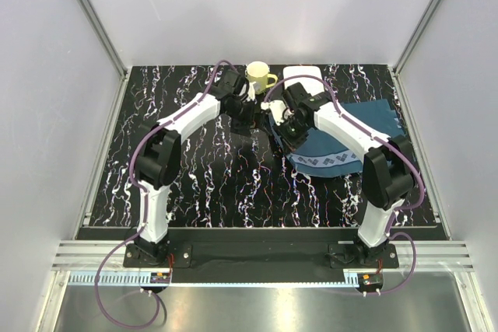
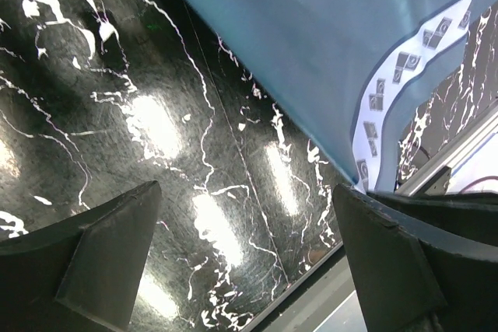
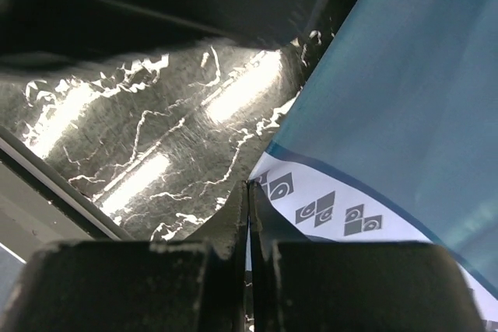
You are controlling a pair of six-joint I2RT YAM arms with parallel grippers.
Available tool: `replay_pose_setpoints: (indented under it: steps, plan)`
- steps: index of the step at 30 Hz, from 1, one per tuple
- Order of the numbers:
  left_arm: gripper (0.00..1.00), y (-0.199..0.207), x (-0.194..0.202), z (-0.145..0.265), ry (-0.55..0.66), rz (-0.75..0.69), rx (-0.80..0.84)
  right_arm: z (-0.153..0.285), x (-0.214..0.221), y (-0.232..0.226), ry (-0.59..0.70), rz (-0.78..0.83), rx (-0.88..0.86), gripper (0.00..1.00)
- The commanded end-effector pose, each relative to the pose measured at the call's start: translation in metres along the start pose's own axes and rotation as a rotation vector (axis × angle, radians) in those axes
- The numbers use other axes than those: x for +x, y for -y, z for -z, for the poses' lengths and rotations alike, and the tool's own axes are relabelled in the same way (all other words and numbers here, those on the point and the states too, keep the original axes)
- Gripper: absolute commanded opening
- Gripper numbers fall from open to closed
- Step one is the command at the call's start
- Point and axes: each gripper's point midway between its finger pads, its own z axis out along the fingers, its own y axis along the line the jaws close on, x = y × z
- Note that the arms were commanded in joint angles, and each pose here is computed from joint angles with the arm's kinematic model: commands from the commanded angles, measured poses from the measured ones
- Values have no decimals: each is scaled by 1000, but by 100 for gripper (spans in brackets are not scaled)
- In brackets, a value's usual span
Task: Set the dinner table for one person
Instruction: Move the napkin to the center of the board.
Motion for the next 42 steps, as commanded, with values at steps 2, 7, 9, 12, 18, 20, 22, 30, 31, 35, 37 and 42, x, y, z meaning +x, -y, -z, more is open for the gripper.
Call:
replay_pose_setpoints:
  steps: [2,7,9,12,18,20,22,30,31,35,37,42]
  plan:
    - [99,13,-11,-7,20,-5,46,10,-39,-21,108,63,-42,0]
    - [99,10,-13,-19,-4,21,66,8,-46,-28,111,84,-46,0]
    - [99,3,-14,-26,-7,49,54,9,-47,-31,115,97,-43,0]
    - [99,0,-15,-33,-20,71,65,9,-48,-36,114,113,-45,0]
    - [83,0,-23,-40,-10,73,64,7,-48,-42,109,137,-42,0]
    - [67,0,-24,-39,-5,70,59,7,-50,-42,111,141,-41,0]
    - [49,-1,-25,-39,-1,68,55,6,-51,-42,110,144,-38,0]
    - [0,-4,-24,-38,2,69,41,4,-52,-45,108,161,-43,0]
    - [0,-5,-24,-38,4,68,39,4,-52,-47,104,167,-45,3]
    - [0,-6,-23,-35,8,61,33,7,-48,-45,100,199,-38,85]
    - [0,-7,-24,-32,12,62,31,10,-42,-46,93,211,-39,100]
    - [0,-13,-26,-24,29,51,16,19,-29,-43,83,229,-5,100]
